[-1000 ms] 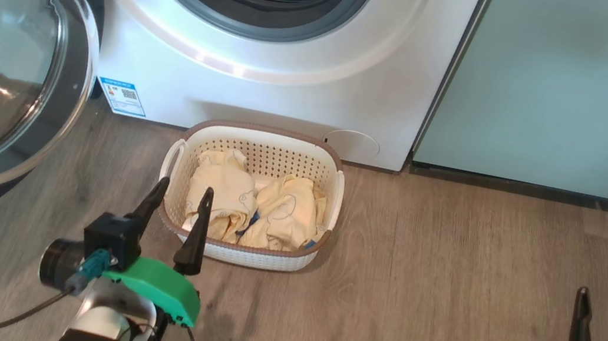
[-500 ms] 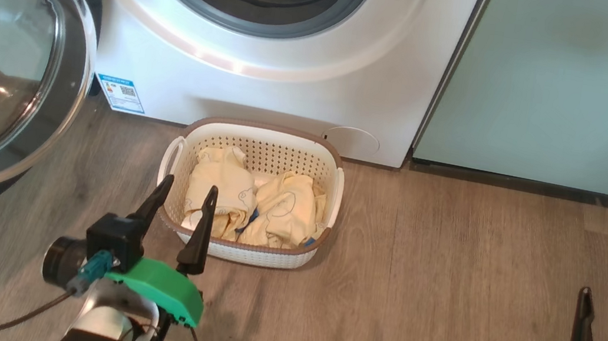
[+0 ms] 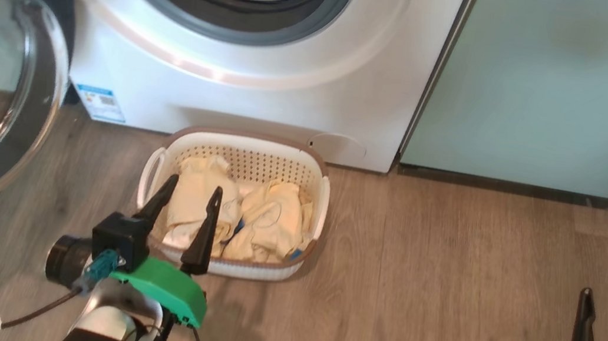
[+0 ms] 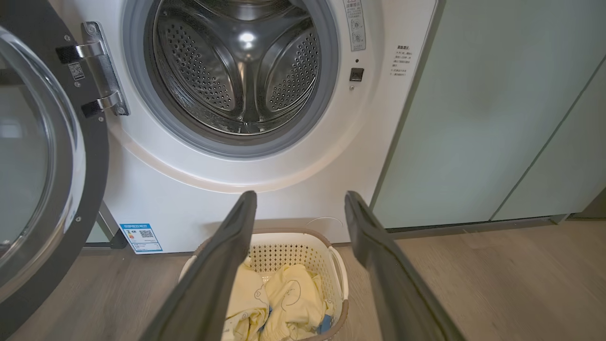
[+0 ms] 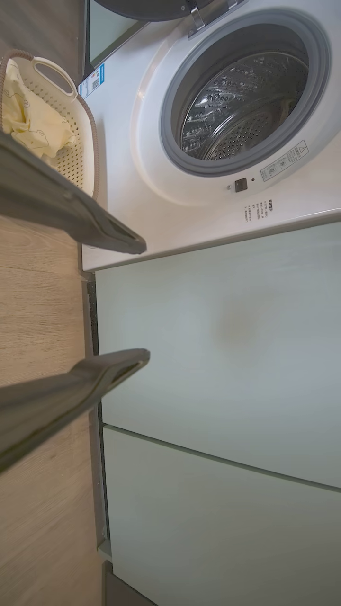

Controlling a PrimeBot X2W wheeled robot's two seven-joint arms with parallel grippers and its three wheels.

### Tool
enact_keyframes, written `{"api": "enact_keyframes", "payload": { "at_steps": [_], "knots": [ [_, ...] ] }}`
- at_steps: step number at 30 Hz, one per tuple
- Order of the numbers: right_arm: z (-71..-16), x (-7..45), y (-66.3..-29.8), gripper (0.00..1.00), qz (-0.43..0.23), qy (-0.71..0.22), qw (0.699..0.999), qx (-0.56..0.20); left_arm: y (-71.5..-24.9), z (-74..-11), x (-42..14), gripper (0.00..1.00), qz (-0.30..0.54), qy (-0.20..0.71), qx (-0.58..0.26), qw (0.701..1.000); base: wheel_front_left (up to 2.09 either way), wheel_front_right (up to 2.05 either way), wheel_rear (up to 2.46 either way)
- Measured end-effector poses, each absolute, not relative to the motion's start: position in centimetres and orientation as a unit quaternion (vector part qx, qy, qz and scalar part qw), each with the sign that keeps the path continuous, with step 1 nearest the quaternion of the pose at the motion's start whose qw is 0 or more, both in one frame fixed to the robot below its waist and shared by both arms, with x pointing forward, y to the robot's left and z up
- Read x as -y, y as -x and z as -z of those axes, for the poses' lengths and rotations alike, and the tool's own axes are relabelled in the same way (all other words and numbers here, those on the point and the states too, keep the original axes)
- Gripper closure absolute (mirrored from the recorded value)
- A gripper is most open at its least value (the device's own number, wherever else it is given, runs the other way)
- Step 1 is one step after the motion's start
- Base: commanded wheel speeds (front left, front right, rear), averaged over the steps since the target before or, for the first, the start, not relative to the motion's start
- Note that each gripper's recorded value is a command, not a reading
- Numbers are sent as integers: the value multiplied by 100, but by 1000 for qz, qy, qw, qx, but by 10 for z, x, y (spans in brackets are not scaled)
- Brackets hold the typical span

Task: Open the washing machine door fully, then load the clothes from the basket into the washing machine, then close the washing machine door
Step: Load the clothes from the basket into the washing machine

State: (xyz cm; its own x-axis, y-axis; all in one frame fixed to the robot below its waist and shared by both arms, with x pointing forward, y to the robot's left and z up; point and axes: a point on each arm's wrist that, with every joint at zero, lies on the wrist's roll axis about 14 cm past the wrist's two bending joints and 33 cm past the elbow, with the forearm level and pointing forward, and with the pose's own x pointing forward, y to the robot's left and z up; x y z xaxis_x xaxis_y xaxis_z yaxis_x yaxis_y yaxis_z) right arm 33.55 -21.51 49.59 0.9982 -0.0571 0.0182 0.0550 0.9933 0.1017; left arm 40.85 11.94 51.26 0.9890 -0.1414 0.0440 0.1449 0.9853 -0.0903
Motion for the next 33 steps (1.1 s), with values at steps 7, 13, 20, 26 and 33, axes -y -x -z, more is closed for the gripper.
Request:
{"api": "enact_keyframes", "payload": {
  "at_steps": [7, 13, 20, 26, 33],
  "knots": [
    [-494, 214, -338, 0, 27, -52, 998, 9, -414, -514, -122, 0, 65, 45, 20, 997, 198, -150, -49],
    [-491, 213, -341, 0, 26, -56, 998, 6, -416, -510, -124, 0, 59, 44, 15, 997, 90, -90, 0],
    [-487, 213, -341, 0, 27, -58, 998, -1, -416, -509, -125, 0, 58, 43, 14, 997, 12, -12, 0],
    [-486, 213, -341, 0, 28, -59, 998, 1, -416, -508, -125, 0, 57, 41, 12, 997, 0, 0, 0],
    [-486, 212, -345, 0, 25, -59, 998, 2, -419, -502, -126, 0, 55, 42, 4, 998, 0, 0, 0]
  ]
}}
